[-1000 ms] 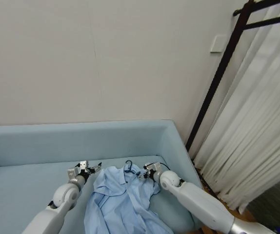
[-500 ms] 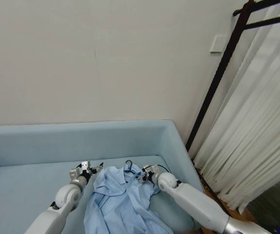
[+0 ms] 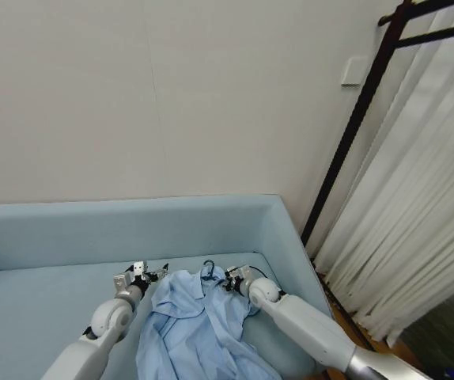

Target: Pick up the clothes from the sofa and hang them on the clothes hanger.

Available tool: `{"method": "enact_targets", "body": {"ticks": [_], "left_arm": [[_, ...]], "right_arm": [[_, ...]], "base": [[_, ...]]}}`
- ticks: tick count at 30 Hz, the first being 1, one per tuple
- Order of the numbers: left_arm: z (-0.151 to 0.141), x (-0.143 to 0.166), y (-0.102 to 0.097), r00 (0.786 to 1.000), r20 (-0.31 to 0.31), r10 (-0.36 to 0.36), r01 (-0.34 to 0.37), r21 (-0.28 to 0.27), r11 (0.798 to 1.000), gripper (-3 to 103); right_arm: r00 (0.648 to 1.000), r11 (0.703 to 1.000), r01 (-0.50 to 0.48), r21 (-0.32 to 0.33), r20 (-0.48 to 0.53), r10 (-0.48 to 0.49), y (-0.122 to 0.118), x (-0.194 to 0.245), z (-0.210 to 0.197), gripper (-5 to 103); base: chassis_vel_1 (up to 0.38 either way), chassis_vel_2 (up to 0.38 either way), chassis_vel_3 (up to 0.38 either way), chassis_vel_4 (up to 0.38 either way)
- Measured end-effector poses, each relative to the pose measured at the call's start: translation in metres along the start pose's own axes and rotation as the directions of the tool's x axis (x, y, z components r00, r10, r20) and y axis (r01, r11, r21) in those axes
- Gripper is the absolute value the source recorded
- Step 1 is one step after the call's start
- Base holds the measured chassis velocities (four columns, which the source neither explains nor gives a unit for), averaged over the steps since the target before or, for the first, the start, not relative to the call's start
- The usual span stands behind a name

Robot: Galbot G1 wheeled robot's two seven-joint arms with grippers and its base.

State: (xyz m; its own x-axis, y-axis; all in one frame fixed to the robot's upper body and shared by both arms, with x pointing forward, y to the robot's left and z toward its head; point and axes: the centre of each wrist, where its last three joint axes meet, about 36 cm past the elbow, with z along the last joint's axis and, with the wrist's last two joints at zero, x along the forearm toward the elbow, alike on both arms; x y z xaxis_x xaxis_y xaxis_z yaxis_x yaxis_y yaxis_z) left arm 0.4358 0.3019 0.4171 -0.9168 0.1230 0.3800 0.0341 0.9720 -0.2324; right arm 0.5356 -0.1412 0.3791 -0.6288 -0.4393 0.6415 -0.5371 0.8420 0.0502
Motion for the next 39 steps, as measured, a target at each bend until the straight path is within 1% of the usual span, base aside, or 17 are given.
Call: {"method": "enact_targets", "body": {"ticks": [1,2,3,6,8,13,18,21,22,23,24,27,30,33,36,37,39], "left_arm": [[0.0,-0.001,-0.001,1.0,0.002,0.002,-0.002,0.001,1.0,100],[-0.001,-0.001,-0.002,1.0,0.005,0.004,-0.004,0.001,1.0,100],[-0.002,-0.002,-0.002,1.0,0.007,0.005,-0.005,0.001,1.0,100],[-0.004,-0.002,-0.002,1.0,0.01,0.005,-0.005,-0.001,1.0,100],[-0.004,-0.002,-0.001,1.0,0.011,0.002,-0.002,-0.001,1.0,100],[0.0,-0.001,0.0,1.0,0.006,-0.001,0.001,0.006,1.0,100],[0.001,0.0,-0.001,1.0,0.01,0.001,-0.001,0.01,1.0,100],[0.001,0.0,-0.002,1.0,0.012,0.002,-0.002,0.012,1.0,100],[0.002,0.0,-0.002,1.0,0.013,0.003,-0.003,0.013,1.0,100],[0.002,0.0,-0.003,1.0,0.013,0.004,-0.005,0.014,1.0,100],[0.002,0.0,-0.003,1.0,0.013,0.004,-0.005,0.014,1.0,100],[0.002,-0.001,-0.004,1.0,0.014,0.006,-0.007,0.014,1.0,100],[0.002,-0.001,-0.003,1.0,0.016,0.006,-0.006,0.012,1.0,100],[0.002,0.0,-0.003,1.0,0.02,0.003,-0.004,0.013,1.0,100],[0.004,0.0,-0.003,1.0,0.02,0.003,-0.003,0.014,1.0,100],[0.004,0.001,-0.003,1.0,0.021,0.003,-0.004,0.013,1.0,100],[0.003,0.002,-0.002,1.0,0.021,0.005,-0.005,0.008,1.0,100]], "right_arm": [[1.0,1.0,0.002,0.001,0.006,-0.002,0.003,-0.001,-0.004,27],[1.0,1.0,0.005,0.002,0.014,-0.005,0.007,-0.003,-0.009,27],[1.0,1.0,0.008,0.002,0.016,-0.008,0.009,-0.004,-0.011,15],[1.0,1.0,0.013,-0.001,0.021,-0.013,0.015,-0.007,-0.014,10],[1.0,1.0,0.014,-0.01,0.027,-0.014,0.021,-0.009,-0.016,2],[1.0,1.0,0.014,-0.001,-0.001,-0.014,0.024,-0.003,-0.011,1],[0.999,1.0,0.02,0.024,-0.047,-0.019,0.005,0.009,0.003,22],[0.998,0.999,0.024,0.041,-0.06,-0.022,-0.006,0.013,0.009,22],[0.998,0.999,0.025,0.045,-0.063,-0.022,-0.009,0.014,0.011,33],[0.998,0.999,0.024,0.046,-0.067,-0.021,-0.011,0.015,0.012,38],[0.998,0.999,0.024,0.046,-0.067,-0.021,-0.011,0.015,0.012,38],[0.996,0.999,0.028,0.046,-0.084,-0.024,-0.013,0.015,0.017,55],[0.995,0.998,0.032,0.046,-0.095,-0.028,-0.012,0.014,0.019,61],[0.994,0.998,0.027,0.048,-0.108,-0.022,-0.011,0.008,0.024,77],[0.994,0.998,0.013,0.056,-0.106,-0.007,-0.013,0.003,0.024,82],[0.994,0.998,0.006,0.061,-0.107,0.001,-0.015,0.001,0.024,90],[0.994,0.997,-0.002,0.071,-0.113,0.01,-0.017,-0.003,0.024,84]], "base": [[0.0,0.0,0.0,0.0],[0.0,0.0,0.0,0.0],[0.0,0.0,0.0,0.0],[0.0,0.0,0.0,0.0],[0.0,0.0,0.0,0.0],[0.0,0.0,0.0,0.0],[0.0,0.0,0.0,0.0],[0.0,0.0,0.0,0.0],[0.0,0.0,0.0,0.0],[0.0,0.0,0.0,0.0],[0.0,0.0,0.0,0.0],[0.0,0.0,0.0,0.0],[0.0,0.0,0.0,0.0],[0.0,0.0,0.0,0.0],[0.0,0.0,0.0,0.0],[0.0,0.0,0.0,0.0],[0.0,0.0,0.0,0.0]]}}
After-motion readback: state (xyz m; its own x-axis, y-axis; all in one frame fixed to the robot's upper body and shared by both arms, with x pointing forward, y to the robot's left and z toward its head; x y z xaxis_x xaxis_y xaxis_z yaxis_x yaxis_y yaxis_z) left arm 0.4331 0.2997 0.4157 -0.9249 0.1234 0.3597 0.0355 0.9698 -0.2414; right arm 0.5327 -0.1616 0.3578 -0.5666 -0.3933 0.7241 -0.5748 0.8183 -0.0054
